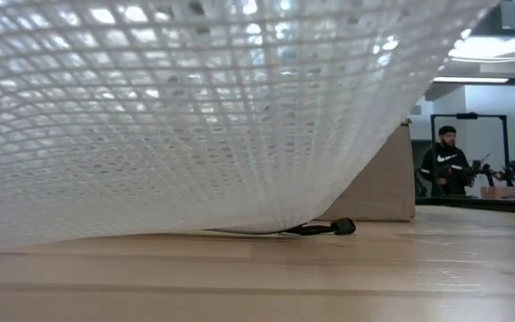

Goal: Unpack boxes
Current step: Open the box using the cutter

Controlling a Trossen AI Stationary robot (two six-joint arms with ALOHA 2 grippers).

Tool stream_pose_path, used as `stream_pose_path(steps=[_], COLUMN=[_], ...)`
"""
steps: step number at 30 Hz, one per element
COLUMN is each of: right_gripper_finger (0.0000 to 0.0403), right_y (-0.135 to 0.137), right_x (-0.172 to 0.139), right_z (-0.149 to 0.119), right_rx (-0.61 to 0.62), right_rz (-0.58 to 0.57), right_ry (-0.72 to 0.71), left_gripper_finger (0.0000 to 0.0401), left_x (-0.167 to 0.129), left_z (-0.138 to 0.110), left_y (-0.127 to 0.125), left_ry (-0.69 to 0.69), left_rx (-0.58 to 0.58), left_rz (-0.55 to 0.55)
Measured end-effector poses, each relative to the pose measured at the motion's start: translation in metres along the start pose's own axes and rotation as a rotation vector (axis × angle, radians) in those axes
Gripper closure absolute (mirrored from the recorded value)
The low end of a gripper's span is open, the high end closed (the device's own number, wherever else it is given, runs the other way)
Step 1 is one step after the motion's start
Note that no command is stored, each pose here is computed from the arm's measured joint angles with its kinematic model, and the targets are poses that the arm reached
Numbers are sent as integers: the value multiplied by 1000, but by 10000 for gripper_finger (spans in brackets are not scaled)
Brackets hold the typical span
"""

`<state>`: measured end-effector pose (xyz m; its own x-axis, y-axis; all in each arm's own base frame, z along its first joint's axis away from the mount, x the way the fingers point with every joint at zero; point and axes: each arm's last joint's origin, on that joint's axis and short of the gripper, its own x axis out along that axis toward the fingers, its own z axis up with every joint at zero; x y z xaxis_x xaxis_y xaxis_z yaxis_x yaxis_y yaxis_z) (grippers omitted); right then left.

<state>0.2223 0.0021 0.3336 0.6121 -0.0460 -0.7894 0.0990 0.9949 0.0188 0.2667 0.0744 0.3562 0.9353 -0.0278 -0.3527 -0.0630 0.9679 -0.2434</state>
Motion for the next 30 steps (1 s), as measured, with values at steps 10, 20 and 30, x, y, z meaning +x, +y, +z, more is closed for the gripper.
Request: stream_pose_path(steps=[10,20,30], right_gripper_finger=[301,301,301], right_y=[-15,-14,-13], right_x=[32,39,44], right_z=[24,27,28], right_rx=[-67,-76,-71], right_rz=[-14,12,13], right_ry=[-76,-88,-81], left_gripper_finger=[213,190,190], left_x=[28,74,89], left_z=[-3,-16,-17], left_y=[-32,-28,-25], left_ry=[-44,-57,-97], left_rx=[227,290,294], left_rz=[-112,-75,-79])
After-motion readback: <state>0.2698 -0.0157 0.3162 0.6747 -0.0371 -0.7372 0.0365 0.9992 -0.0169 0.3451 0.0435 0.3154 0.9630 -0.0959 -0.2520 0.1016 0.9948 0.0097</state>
